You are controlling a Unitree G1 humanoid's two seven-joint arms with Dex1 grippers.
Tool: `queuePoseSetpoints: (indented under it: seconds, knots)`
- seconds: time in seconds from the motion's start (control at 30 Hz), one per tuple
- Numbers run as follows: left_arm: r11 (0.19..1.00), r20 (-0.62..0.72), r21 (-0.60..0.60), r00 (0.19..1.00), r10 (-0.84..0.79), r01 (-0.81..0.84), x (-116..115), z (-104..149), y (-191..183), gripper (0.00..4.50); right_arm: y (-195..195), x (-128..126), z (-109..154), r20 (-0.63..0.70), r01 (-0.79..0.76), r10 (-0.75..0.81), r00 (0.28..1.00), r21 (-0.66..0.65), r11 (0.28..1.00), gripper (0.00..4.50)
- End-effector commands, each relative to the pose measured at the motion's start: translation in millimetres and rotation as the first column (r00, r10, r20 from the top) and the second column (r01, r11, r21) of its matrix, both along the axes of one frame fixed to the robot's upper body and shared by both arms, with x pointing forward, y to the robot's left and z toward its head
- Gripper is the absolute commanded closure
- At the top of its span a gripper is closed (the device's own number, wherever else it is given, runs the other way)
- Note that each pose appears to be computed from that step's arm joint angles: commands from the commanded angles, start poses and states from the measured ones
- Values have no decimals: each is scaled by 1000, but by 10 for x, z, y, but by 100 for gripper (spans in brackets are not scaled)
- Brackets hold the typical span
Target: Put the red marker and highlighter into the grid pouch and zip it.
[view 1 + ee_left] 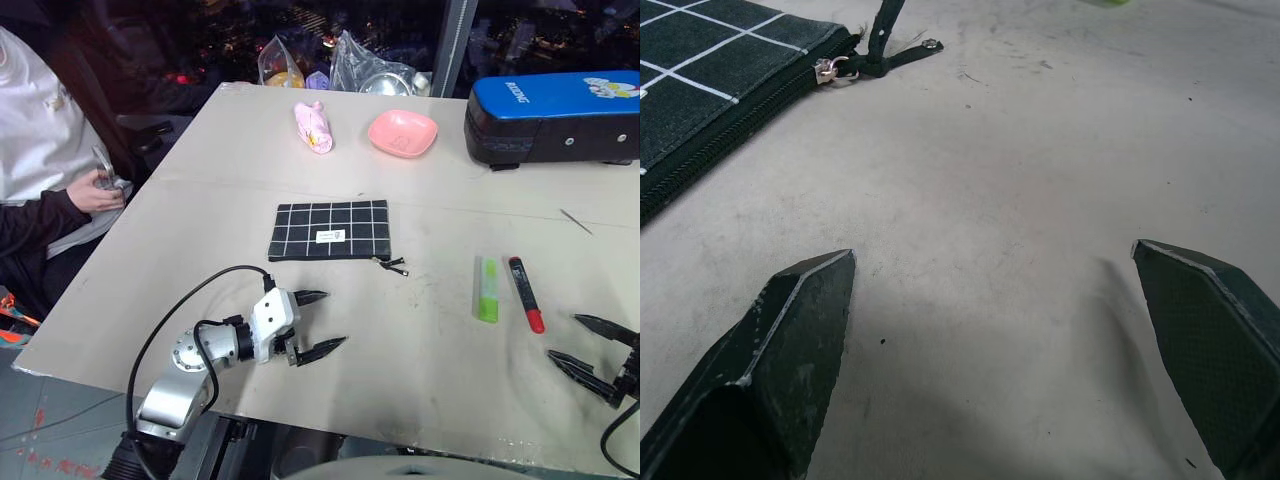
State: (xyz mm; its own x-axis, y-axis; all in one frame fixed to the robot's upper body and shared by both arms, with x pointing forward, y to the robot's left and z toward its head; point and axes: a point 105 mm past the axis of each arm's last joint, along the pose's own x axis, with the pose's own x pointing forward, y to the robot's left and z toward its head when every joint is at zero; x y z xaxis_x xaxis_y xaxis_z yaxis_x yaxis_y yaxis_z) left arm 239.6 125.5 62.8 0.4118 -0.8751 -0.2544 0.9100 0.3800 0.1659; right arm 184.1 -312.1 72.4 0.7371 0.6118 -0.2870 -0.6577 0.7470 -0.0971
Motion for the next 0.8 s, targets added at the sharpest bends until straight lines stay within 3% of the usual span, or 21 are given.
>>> queuePoseSetpoints:
  seconds: [0.03, 0.47, 0.57, 0.8]
  knots:
    - [1000, 32, -9, 999, -15, 15, 65, 90, 4, 0, -34, -14, 81, 31, 3, -3, 1000, -30, 1000, 5]
    - [1000, 25, -7, 1000, -16, 16, 141, 161, 142, 0, 23, -51, 89, 57, 8, -8, 998, 5, 1000, 5]
    - [1000, 43, 6, 999, 7, -7, 187, 188, 252, 0, 117, -15, 176, 93, -18, 15, 996, 34, 999, 5]
    - [984, 134, 47, 977, 164, -171, 513, 437, 903, 0, 626, 83, 572, 199, -185, 150, 969, 170, 968, 5]
